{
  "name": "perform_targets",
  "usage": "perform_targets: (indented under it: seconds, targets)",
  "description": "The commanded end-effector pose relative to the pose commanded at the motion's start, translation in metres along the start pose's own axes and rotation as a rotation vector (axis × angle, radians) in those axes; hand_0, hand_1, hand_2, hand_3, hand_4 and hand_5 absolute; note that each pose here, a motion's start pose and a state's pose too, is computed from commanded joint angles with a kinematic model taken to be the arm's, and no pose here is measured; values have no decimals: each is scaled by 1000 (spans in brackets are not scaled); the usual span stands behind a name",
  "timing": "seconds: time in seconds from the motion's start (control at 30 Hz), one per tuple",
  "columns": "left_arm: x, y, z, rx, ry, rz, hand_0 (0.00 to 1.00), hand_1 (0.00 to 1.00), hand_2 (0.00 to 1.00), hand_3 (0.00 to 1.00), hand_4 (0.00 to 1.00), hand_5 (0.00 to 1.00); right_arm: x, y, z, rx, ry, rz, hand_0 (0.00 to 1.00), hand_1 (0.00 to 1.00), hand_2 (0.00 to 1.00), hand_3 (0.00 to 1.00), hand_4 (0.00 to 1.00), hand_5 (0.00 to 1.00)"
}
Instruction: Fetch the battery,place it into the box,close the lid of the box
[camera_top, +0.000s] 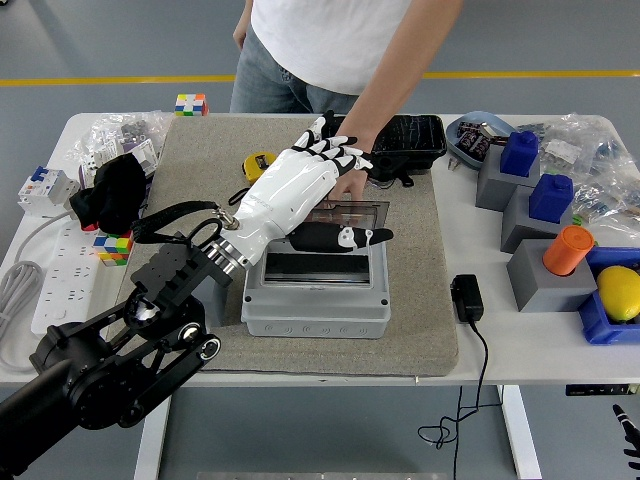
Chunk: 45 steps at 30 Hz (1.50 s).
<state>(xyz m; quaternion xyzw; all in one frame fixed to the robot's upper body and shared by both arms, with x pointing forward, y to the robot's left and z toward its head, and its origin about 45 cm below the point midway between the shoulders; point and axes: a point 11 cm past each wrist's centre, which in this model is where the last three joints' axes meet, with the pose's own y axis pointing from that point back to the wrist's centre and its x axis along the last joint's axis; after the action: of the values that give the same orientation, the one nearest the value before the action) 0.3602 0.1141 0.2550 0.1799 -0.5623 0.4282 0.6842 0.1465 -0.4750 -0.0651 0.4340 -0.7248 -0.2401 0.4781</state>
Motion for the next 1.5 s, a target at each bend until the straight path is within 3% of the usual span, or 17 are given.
perform_targets:
  seconds: [0.1, 0.13, 0.3, 0.33, 0.5, 0.53, 0.7, 0.73, 0.8, 0.9, 0.93, 1.03, 1.17, 1.3, 1.33, 1.5]
  targets:
    - [9, -1, -11, 37, 1, 11, 998, 998, 947, 806, 998, 998, 0, 0, 0, 0, 1, -1, 817, 781, 763, 808, 998, 998]
    - [13, -2, -16, 54, 10, 14, 998, 998, 998, 998, 998, 998, 0, 0, 0, 0, 1, -1, 818, 780, 763, 808, 998, 998]
    - [27, -5, -28, 100, 33, 46, 998, 998, 998, 998, 998, 998, 0, 0, -2, 2, -1, -1, 818, 780, 763, 808, 998, 998]
    - [31, -5, -30, 106, 32, 61, 898, 998, 998, 998, 998, 998, -1, 0, -2, 3, -1, -1, 817, 780, 763, 807, 998, 998]
    - [43, -6, -36, 124, 34, 113, 898, 998, 998, 998, 998, 998, -1, 0, -3, 3, -3, -2, 817, 780, 763, 807, 998, 998]
    - [45, -6, -37, 125, 36, 122, 353, 609, 998, 998, 998, 998, -1, 0, -3, 4, -3, -2, 817, 779, 763, 807, 998, 998]
    - [52, -7, -39, 119, 70, 168, 353, 609, 998, 998, 998, 998, -2, 0, -4, 4, -5, -3, 817, 779, 763, 807, 998, 998]
    - [56, -6, -39, 105, 94, 205, 88, 126, 774, 196, 998, 818, -2, 0, -4, 5, -3, -5, 817, 781, 763, 750, 998, 998]
    - [63, -2, -39, 71, 157, 281, 88, 126, 774, 196, 998, 818, -2, -1, -5, 5, -4, -8, 817, 781, 763, 750, 998, 998]
    - [63, -1, -40, 30, 280, 302, 88, 126, 774, 196, 998, 818, -3, -1, -4, 0, -4, -12, 817, 781, 763, 750, 998, 998]
    - [66, 0, -42, 29, 322, 319, 83, 111, 762, 140, 955, 644, -3, 0, -4, 0, -6, -11, 817, 780, 764, 759, 998, 998]
    - [74, 1, -51, 61, 426, 367, 83, 111, 762, 140, 955, 644, -3, 0, -3, -1, -5, -13, 817, 780, 764, 759, 998, 998]
    - [76, 2, -53, 70, 430, 374, 85, 114, 764, 130, 952, 652, -3, -1, -6, 5, -8, -13, 817, 780, 764, 759, 998, 998]
    - [71, 0, -53, 82, 408, 337, 85, 114, 764, 130, 952, 652, -3, -1, -7, 5, -8, -12, 817, 780, 764, 759, 998, 998]
    - [69, -1, -54, 87, 394, 315, 299, 592, 855, 533, 987, 720, -2, -1, -7, 5, -6, -12, 817, 780, 764, 758, 998, 998]
    - [55, -4, -52, 97, 329, 173, 299, 592, 855, 533, 987, 720, -1, -1, -5, 3, -2, -9, 817, 780, 764, 758, 998, 998]
